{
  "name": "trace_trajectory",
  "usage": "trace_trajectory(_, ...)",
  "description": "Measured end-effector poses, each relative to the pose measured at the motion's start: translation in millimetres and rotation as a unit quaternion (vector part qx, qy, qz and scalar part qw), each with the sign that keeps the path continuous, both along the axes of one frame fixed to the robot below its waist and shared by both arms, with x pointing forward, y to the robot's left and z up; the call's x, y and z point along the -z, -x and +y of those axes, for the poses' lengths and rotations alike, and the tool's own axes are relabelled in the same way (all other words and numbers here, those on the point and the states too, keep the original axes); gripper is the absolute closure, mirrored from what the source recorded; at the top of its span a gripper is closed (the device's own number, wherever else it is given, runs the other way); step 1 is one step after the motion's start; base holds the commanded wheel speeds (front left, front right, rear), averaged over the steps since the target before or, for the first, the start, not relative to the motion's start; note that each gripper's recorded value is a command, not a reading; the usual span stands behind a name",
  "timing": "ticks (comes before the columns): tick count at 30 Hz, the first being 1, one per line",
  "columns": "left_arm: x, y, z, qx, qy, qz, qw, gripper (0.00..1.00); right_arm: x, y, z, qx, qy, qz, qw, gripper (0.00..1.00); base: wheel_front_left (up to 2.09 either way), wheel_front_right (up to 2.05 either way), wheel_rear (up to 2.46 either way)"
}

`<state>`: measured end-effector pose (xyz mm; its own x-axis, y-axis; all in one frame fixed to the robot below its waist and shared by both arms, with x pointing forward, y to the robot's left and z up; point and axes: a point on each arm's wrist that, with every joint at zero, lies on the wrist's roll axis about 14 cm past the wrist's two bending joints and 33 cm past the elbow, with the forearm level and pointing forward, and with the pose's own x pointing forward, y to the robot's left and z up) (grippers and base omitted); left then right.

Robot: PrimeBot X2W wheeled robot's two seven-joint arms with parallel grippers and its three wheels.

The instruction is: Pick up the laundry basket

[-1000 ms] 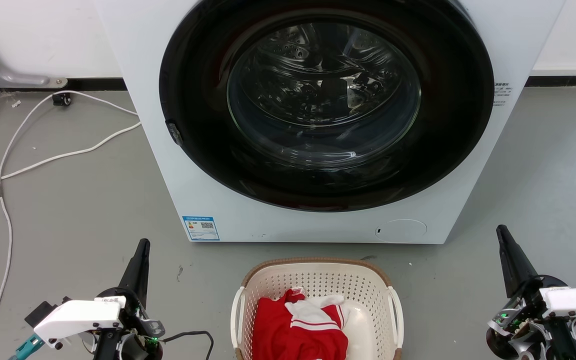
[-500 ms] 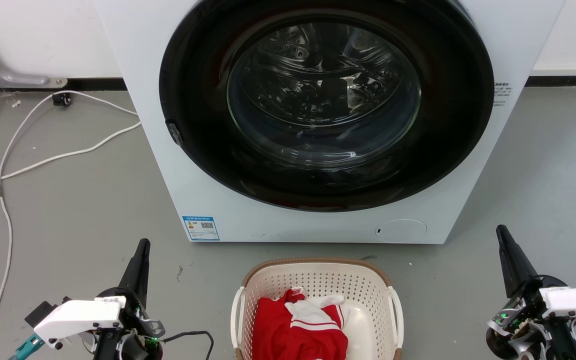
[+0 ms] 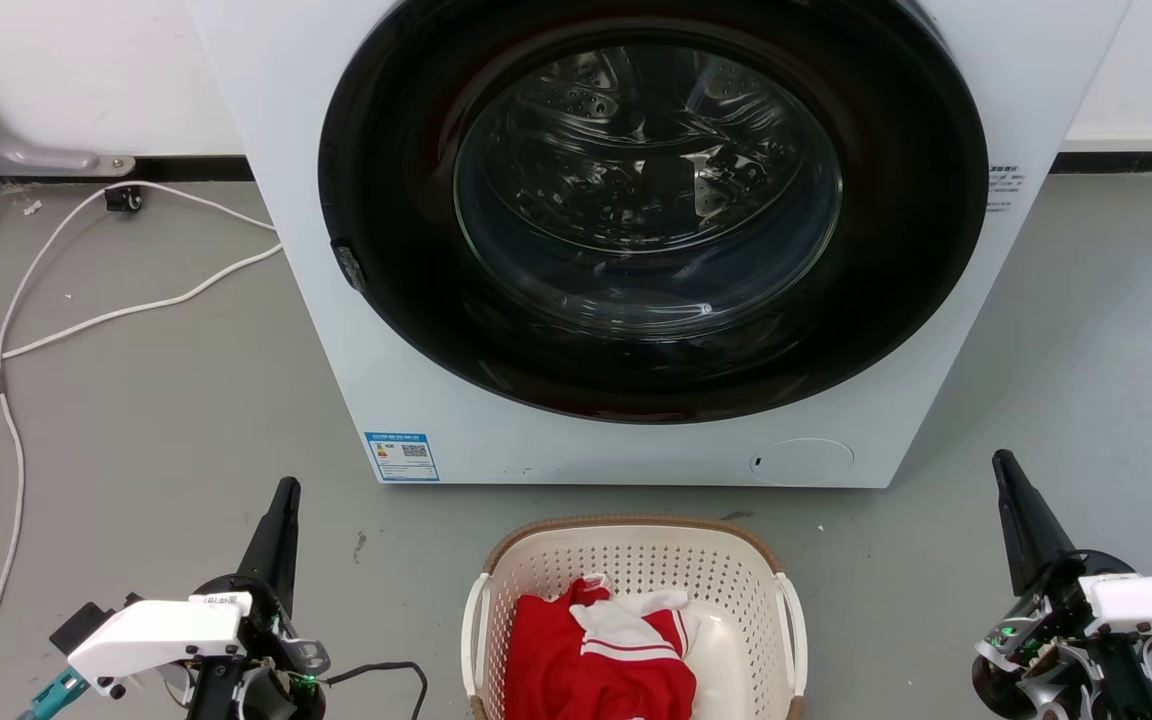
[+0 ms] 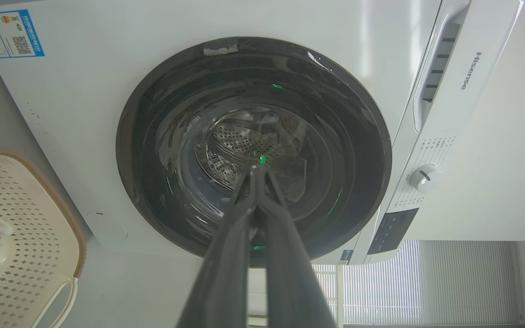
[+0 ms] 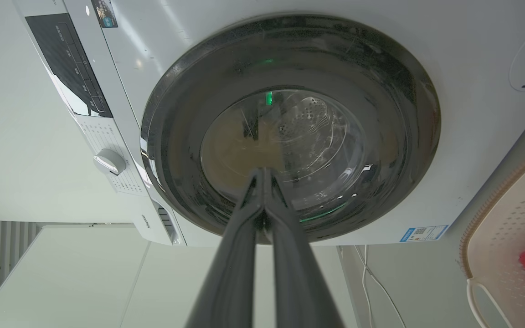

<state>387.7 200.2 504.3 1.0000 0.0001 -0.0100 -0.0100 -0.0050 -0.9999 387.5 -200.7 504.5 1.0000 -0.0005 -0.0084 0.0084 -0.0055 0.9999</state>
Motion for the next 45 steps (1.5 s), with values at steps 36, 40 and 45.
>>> trace_trajectory(36, 30, 16, 0, -0.011, -0.004, 0.045, 0.999, 0.00, 32, 18, -1, 0.013, 0.008, 0.048, 0.999, 0.00, 0.00, 0.00, 0.00)
trace_trajectory(40, 29, 17, 3, -0.020, -0.015, 0.044, 0.999, 0.00, 30, 18, -3, 0.020, 0.023, 0.046, 0.998, 0.00, 0.00, 0.00, 0.00)
trace_trajectory(45, 28, 18, 12, -0.037, -0.039, 0.043, 0.998, 0.00, 28, 19, -6, 0.026, 0.057, 0.044, 0.997, 0.00, 0.00, 0.00, 0.00)
